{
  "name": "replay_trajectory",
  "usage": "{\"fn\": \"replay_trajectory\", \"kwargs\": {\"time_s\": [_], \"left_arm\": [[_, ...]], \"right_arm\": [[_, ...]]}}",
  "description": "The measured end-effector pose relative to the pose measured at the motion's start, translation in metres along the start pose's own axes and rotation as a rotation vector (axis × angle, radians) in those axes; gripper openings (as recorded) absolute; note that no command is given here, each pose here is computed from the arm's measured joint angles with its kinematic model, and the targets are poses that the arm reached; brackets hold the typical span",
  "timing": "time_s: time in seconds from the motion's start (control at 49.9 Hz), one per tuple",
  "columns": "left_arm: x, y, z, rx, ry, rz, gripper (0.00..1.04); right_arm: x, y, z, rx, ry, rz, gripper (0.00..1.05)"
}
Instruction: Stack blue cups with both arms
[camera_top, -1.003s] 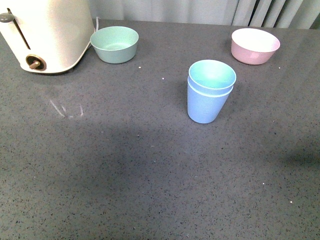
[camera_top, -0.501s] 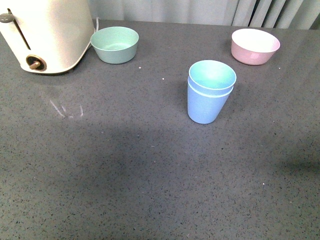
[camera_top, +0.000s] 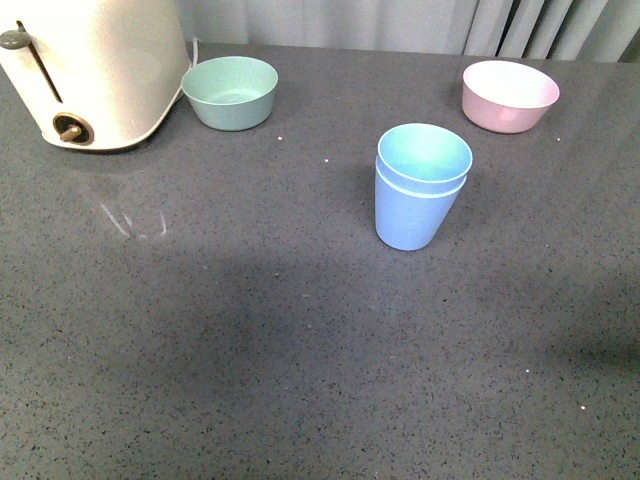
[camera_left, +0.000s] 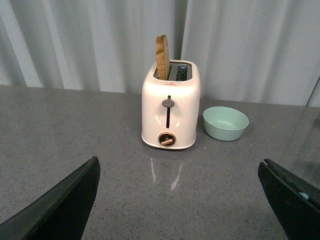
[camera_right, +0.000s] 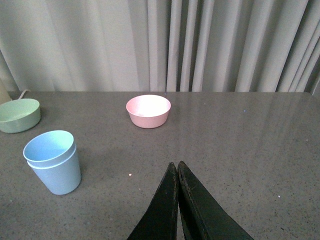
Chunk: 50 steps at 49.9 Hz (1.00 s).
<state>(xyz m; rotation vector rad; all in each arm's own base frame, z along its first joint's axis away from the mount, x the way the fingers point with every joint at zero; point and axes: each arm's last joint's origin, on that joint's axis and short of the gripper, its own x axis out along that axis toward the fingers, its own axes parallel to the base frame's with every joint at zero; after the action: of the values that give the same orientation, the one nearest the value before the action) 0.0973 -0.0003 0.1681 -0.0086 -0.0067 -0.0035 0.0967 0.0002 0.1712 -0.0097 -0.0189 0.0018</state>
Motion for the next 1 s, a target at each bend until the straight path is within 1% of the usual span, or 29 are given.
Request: {"fn": "replay_trajectory", "kwargs": {"time_s": [0.12, 0.221, 0.501, 0.521, 0.622, 0.642, 0.702, 1.003], "left_arm": [[0.0000, 0.0000, 0.0000, 0.000, 0.000, 0.000, 0.96], [0.0000, 0.0000, 0.0000, 0.000, 0.000, 0.000, 0.96], [0.0000, 0.0000, 0.0000, 0.000, 0.000, 0.000, 0.96], [0.0000, 0.0000, 0.0000, 0.000, 0.000, 0.000, 0.96], [0.0000, 0.0000, 0.0000, 0.000, 0.000, 0.000, 0.96], [0.0000, 0.0000, 0.0000, 0.000, 0.000, 0.000, 0.96], [0.0000, 0.0000, 0.0000, 0.000, 0.000, 0.000, 0.96], [0.0000, 0.0000, 0.0000, 0.000, 0.000, 0.000, 0.96]], "right_arm": [[0.0000, 0.0000, 0.0000, -0.001, 0.000, 0.000, 0.03], [0.0000, 0.0000, 0.0000, 0.000, 0.000, 0.000, 0.16], [-0.0001, 0.0000, 0.0001, 0.000, -0.001, 0.000, 0.78], [-0.0001, 0.0000, 0.0001, 0.000, -0.001, 0.000, 0.80], [-0.0001, 0.0000, 0.0001, 0.000, -0.001, 0.000, 0.96], [-0.0001, 0.0000, 0.0001, 0.002, -0.001, 0.000, 0.97], [-0.0001, 0.0000, 0.0001, 0.002, -0.001, 0.000, 0.95], [-0.0001, 0.0000, 0.0001, 0.002, -0.001, 0.000, 0.96]]}}
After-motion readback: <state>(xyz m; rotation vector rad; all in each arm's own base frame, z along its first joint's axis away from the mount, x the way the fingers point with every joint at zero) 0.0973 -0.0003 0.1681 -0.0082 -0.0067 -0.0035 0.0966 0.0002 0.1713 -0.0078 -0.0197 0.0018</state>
